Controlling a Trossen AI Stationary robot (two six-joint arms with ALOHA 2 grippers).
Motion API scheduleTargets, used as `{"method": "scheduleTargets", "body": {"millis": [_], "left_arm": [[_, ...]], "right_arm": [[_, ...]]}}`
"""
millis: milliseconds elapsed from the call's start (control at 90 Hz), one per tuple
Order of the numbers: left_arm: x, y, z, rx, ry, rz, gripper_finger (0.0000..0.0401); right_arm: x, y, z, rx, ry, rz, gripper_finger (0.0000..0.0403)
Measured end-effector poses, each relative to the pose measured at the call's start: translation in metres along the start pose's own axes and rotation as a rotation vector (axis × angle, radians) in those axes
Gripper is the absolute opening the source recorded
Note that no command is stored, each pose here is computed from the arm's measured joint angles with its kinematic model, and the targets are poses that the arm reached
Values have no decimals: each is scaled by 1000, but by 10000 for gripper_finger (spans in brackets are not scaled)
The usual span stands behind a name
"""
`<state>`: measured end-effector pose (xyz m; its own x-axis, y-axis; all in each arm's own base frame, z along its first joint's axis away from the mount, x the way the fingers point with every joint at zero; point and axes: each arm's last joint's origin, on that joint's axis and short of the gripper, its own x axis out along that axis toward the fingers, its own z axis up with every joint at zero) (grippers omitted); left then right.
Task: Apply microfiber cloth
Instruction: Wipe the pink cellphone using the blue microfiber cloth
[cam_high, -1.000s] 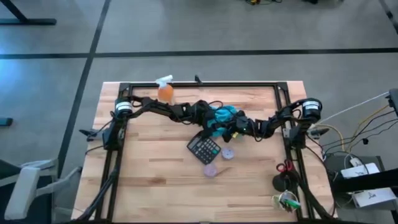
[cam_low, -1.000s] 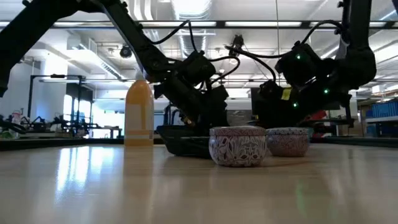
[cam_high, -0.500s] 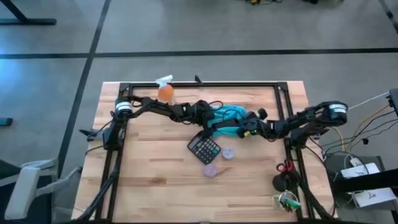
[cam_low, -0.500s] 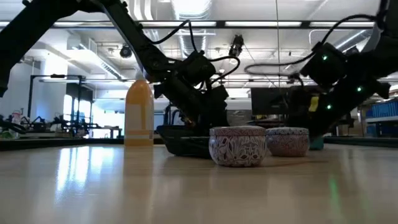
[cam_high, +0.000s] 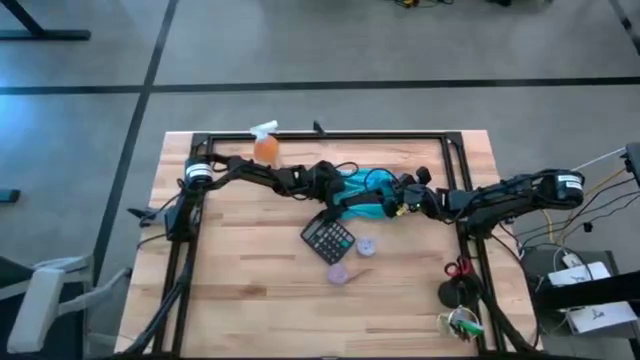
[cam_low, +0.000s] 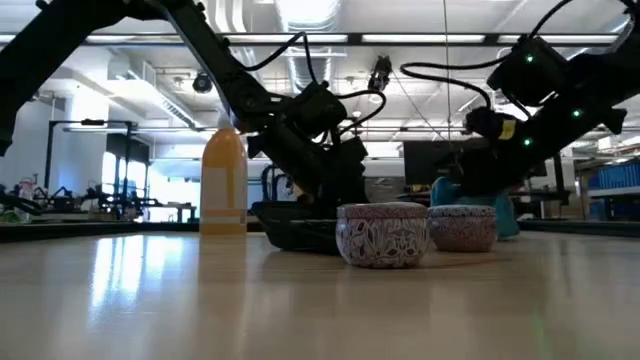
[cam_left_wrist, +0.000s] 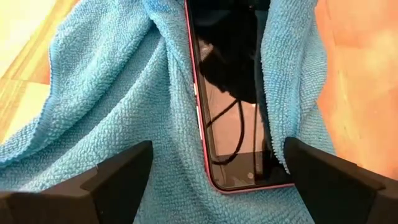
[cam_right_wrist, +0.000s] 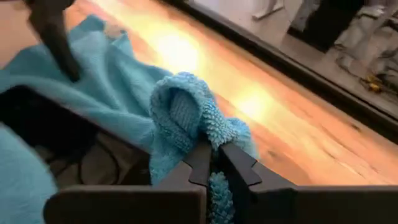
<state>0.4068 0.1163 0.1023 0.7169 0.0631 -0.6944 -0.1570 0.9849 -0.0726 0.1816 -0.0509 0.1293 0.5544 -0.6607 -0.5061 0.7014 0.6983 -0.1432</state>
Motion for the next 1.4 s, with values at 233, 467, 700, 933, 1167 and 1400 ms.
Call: {"method": "scheduleTargets", "body": {"millis": [233, 467, 700, 933, 1167, 1400], "left_arm": [[0, 0, 0, 0, 0, 1, 347], [0, 0, 0, -3, 0, 1, 347], [0, 1, 0, -4, 0, 3, 347], [0, 1, 0, -4, 0, 3, 347], [0, 1, 0, -6, 1, 3, 347], [0, 1, 0, -6, -3, 2, 347]], "right_arm": [[-9, 2, 19, -56, 139, 75, 67], [-32, -11, 47, -76, 304, -81, 129], [-46, -20, 58, 43, 345, -177, 151], [-37, 8, 44, 4, 419, 241, 152], [-24, 13, -5, 36, 614, 196, 125], [-4, 26, -8, 60, 478, 214, 70]]}}
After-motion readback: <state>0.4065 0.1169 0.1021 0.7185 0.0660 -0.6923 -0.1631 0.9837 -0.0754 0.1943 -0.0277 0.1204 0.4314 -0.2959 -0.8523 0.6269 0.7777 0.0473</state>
